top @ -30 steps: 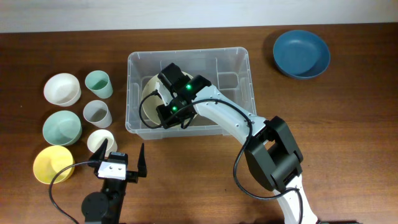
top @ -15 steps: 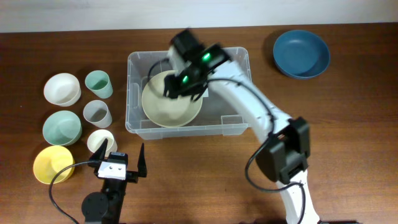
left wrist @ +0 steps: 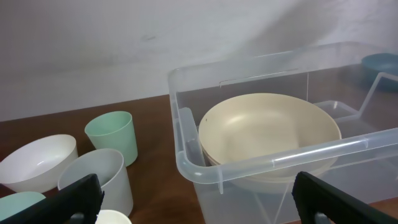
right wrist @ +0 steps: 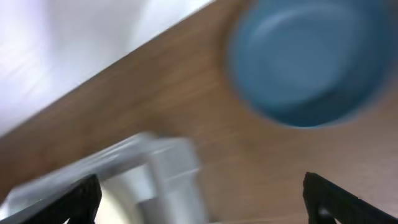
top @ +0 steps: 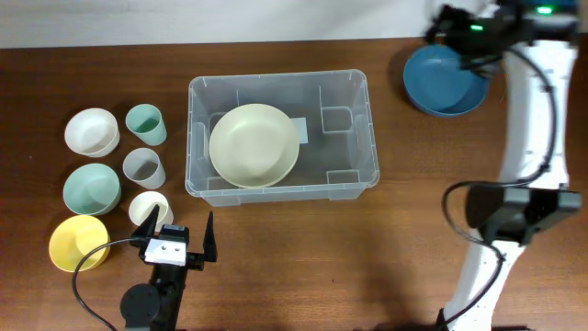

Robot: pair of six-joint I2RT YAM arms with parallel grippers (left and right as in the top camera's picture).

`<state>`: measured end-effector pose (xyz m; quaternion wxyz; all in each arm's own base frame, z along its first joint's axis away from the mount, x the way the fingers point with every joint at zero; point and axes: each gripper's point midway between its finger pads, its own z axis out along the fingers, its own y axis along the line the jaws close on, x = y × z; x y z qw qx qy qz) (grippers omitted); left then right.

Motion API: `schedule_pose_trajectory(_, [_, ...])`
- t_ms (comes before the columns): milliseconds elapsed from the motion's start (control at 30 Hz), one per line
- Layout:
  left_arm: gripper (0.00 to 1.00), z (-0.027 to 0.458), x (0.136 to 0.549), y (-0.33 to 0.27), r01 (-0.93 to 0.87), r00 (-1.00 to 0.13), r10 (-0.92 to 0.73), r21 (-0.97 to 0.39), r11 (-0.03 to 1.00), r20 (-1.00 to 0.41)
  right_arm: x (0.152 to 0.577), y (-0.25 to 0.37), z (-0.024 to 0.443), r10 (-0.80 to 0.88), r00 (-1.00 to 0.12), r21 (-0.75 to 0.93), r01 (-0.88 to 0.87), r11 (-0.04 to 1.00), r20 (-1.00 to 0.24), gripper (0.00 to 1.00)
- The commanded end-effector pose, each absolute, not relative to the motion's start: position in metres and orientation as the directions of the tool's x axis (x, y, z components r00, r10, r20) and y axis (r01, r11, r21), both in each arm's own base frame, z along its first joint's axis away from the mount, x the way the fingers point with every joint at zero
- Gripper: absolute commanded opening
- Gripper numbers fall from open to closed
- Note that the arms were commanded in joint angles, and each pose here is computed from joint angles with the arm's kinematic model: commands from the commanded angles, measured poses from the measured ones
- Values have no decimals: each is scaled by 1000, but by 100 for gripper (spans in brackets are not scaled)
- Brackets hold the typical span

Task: Pack container
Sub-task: 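Move the right gripper to the dark teal plate and grip its rim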

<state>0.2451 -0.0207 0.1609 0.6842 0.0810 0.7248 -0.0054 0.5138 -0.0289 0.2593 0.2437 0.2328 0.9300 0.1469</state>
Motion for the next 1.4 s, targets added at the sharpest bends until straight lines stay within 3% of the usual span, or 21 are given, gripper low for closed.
schedule_pose_trajectory(0, [99, 159, 245, -18, 113, -56, 101, 94, 989, -993, 510, -75, 226, 581, -745, 342, 479, 808, -329, 100])
schedule_pose_trajectory(267, [99, 159, 245, -18, 113, -56, 101, 94, 989, -993, 532, -110, 133, 621, -737, 306, 546, 780, -266, 99])
schedule_pose_trajectory(533, [99, 159, 245, -18, 113, -56, 101, 94, 989, -993, 526, -125, 65, 679, -708, 205, 648, 734, -193, 99])
schedule_pose_trajectory(1000, [99, 159, 245, -18, 113, -56, 101, 94, 989, -993, 514, -134, 24, 789, -602, 131, 778, 614, -122, 100])
schedule_pose_trajectory(1200, [99, 159, 245, -18, 113, -56, 101, 94, 989, -993, 508, -139, 20, 802, -586, 104, 796, 596, -118, 93])
schedule_pose_trajectory(1367, [99, 159, 245, -18, 113, -56, 101, 94, 989, -993, 506, -142, 18, 805, -582, 100, 800, 592, -112, 72])
